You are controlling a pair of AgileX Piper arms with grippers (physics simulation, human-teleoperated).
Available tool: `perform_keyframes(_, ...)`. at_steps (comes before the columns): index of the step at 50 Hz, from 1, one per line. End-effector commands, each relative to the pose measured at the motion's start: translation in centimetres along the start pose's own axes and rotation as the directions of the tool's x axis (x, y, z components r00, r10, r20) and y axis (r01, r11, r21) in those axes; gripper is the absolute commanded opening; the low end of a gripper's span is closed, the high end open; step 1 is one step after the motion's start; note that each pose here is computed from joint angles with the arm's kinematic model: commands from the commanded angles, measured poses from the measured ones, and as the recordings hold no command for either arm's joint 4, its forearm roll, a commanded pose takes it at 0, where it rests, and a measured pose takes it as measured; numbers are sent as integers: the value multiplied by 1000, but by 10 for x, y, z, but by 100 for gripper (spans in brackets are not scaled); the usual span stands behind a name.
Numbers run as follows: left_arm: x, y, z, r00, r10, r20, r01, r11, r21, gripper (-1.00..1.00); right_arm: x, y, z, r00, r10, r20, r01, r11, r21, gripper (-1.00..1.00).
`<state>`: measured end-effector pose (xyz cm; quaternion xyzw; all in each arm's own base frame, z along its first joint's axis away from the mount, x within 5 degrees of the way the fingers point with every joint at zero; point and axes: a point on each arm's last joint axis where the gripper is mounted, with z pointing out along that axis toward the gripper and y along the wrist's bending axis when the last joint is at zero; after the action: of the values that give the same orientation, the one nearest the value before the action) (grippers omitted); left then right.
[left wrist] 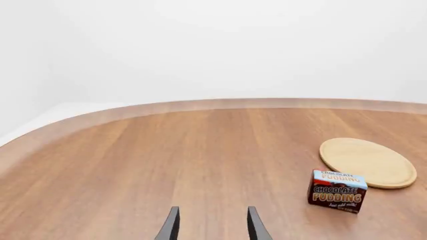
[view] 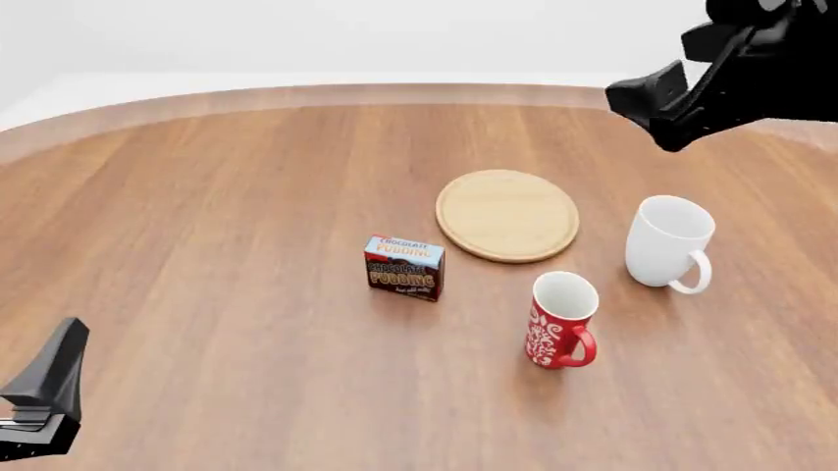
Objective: Put the chocolate pudding to the left of the plate.
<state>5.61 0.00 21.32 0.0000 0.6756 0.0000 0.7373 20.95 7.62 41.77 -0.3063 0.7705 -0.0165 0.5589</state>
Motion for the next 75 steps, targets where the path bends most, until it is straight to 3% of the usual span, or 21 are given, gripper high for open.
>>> perform_keyframes(1,0,0,0,1000,0,0,0,1000,0,100,-5,15,33,993,-51,-103,39,993,-110,100)
perform_keyframes(32,0,0,0,1000,0,0,0,1000,0,100,-14,43,82,976,-80,-200,32,972,-232,100)
perform_keyframes(51,0,0,0,1000,0,0,0,1000,0,100,11,67,122,962,-78,-263,4,963,-270,100)
perform_keyframes(75,0,0,0,1000,0,0,0,1000,0,100,17,98,160,955,-97,-279,3,947,-321,100)
